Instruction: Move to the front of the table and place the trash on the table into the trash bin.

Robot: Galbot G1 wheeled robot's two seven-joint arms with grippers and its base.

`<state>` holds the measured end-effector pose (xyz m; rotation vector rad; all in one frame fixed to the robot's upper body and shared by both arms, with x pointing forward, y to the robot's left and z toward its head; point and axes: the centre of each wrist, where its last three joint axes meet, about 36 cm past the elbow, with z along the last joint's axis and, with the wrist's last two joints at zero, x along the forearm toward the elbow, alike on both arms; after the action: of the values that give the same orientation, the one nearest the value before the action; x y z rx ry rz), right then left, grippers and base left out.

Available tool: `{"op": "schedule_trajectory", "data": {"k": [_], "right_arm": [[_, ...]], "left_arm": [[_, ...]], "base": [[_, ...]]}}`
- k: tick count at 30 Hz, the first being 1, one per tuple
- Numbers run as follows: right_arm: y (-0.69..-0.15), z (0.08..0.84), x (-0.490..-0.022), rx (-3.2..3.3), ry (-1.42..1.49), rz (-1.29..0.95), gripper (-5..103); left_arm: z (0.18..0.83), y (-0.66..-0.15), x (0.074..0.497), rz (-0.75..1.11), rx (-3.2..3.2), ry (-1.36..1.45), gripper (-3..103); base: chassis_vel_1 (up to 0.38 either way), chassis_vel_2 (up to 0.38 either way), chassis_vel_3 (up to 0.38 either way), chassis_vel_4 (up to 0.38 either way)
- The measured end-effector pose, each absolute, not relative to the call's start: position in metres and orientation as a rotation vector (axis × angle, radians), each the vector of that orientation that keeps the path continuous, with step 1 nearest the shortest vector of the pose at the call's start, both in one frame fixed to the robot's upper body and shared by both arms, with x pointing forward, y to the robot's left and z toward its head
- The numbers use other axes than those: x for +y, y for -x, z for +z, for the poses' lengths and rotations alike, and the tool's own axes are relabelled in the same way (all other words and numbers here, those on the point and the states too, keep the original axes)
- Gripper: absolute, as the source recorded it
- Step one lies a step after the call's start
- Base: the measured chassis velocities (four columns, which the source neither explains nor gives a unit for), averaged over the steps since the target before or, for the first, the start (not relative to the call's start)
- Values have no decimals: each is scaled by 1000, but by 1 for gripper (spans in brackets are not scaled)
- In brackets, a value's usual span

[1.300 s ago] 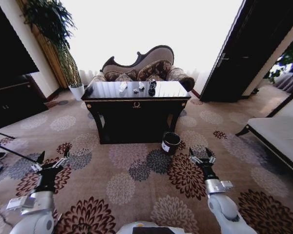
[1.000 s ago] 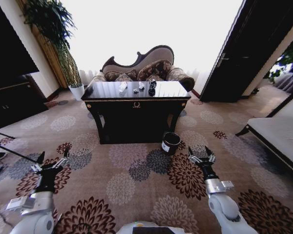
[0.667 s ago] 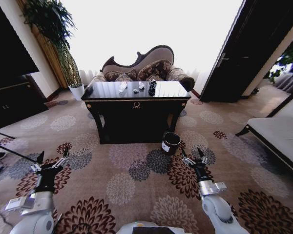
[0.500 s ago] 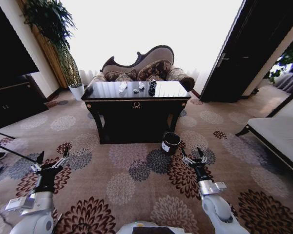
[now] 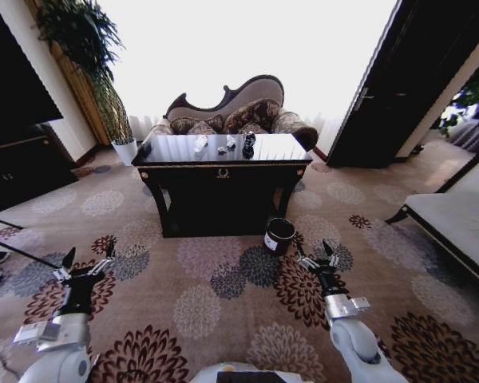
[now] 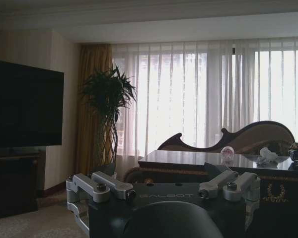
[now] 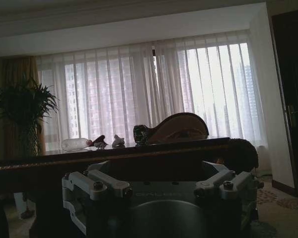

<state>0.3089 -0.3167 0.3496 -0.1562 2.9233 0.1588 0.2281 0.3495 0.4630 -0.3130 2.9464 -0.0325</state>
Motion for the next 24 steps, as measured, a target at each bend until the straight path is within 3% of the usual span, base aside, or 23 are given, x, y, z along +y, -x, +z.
{"op": "schedule_trajectory", "data": {"k": [10, 24], "right_arm": [[-314, 371, -317, 2868, 150, 174, 100], [-322, 438, -337, 2742, 189, 73, 100]], "left_arm": [[474, -225, 349, -18, 2928, 320, 100], [548, -208, 344, -6, 2928, 384, 100]], "base": [[-143, 148, 142, -145], [-129, 130, 129, -128]]}}
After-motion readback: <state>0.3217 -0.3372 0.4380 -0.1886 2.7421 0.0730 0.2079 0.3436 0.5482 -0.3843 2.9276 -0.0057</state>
